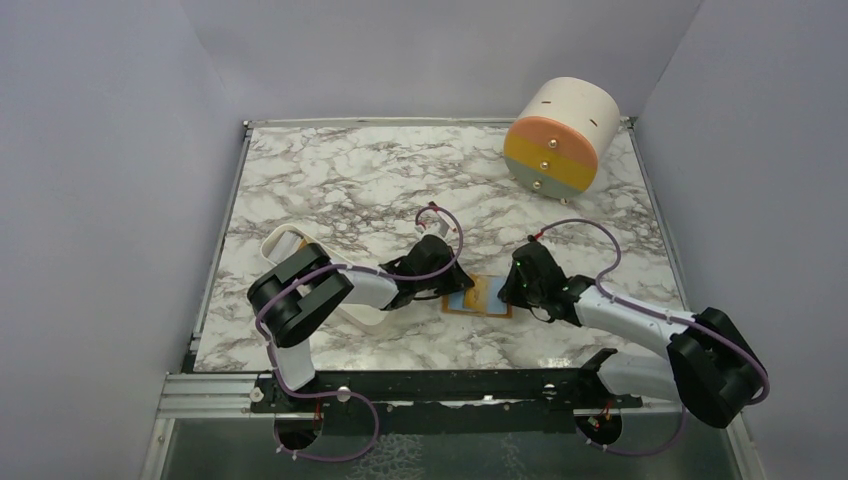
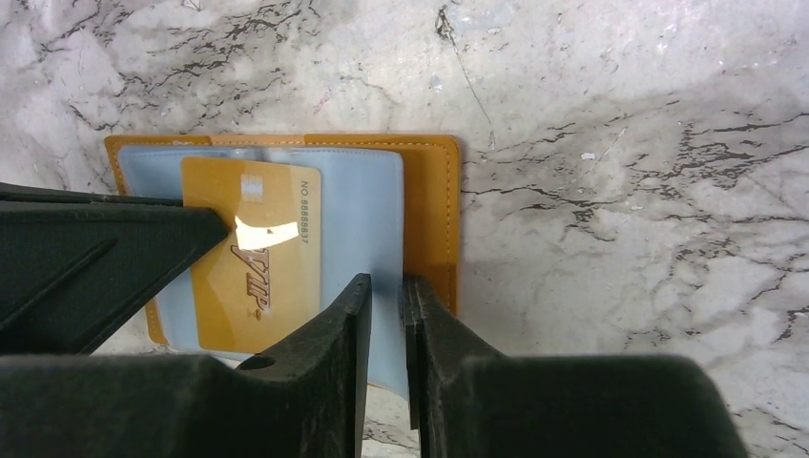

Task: Put the credit cards into the card holder
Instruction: Insert the credit card into the card holder.

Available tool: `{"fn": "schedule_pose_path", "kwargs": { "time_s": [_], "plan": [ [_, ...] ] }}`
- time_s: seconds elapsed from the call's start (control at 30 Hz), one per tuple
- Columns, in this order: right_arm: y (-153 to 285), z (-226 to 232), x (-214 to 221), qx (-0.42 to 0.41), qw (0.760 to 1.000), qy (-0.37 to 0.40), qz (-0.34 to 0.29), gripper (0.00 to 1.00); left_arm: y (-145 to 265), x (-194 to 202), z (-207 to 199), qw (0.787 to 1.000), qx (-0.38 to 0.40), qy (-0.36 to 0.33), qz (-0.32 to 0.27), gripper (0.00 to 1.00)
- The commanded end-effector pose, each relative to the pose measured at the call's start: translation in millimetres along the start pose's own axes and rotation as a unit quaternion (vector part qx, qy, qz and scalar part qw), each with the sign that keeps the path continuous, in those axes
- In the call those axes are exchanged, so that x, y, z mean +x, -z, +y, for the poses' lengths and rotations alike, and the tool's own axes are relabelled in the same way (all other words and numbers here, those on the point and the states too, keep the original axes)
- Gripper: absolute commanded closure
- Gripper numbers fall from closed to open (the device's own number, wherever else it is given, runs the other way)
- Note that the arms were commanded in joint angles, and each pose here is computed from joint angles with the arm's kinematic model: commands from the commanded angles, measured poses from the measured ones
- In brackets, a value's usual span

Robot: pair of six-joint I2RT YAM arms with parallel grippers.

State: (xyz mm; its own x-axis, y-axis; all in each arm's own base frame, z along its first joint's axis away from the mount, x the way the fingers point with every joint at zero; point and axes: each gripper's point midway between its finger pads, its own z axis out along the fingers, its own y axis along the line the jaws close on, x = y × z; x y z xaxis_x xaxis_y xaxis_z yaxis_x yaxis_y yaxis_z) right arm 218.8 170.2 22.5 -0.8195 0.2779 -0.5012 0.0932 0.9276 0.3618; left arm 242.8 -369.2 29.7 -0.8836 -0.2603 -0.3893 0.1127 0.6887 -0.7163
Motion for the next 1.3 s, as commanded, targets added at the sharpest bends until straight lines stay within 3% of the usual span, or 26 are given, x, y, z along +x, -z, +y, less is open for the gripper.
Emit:
{"fn": "schedule_pose_path", "kwargs": {
  "time_s": [0.0, 0.27, 0.47, 0.67, 0.8, 0.97, 1.1, 1.27],
  "plan": [
    [2, -4, 23, -0.005, 0.999, -0.017, 0.038, 0.81, -1, 22, 31, 0.998, -0.056, -0.001, 0.011, 1.0],
    [8, -8, 19, 0.002, 0.999, -0.024, 0.025, 0.81, 0, 17, 28, 0.998, -0.056, -0.003, -0.006, 1.0],
    [17, -6, 17, 0.003, 0.999, 0.006, 0.039, 0.71, -2, 19, 29, 0.998, -0.057, -0.008, -0.002, 1.0],
    [16, -12, 21, 0.01, 0.999, 0.017, 0.044, 0.8, -5, 26, 19, 0.999, -0.045, -0.023, 0.008, 0.99],
    [11, -14, 25, 0.013, 0.999, 0.014, 0.047, 0.84, -1, 23, 9, 0.998, -0.033, -0.044, 0.006, 0.82],
    [10, -15, 26, 0.012, 0.999, 0.006, 0.043, 0.85, 10, 5, 8, 0.993, -0.075, -0.089, -0.009, 0.68],
    [10, -17, 28, 0.01, 0.999, 0.003, 0.042, 0.85, 18, -1, 8, 0.992, -0.08, -0.096, -0.021, 0.62],
    [11, -15, 30, 0.001, 0.999, -0.003, 0.043, 0.85, 22, 9, -2, 0.995, -0.05, -0.084, -0.002, 0.62]
  ]
}}
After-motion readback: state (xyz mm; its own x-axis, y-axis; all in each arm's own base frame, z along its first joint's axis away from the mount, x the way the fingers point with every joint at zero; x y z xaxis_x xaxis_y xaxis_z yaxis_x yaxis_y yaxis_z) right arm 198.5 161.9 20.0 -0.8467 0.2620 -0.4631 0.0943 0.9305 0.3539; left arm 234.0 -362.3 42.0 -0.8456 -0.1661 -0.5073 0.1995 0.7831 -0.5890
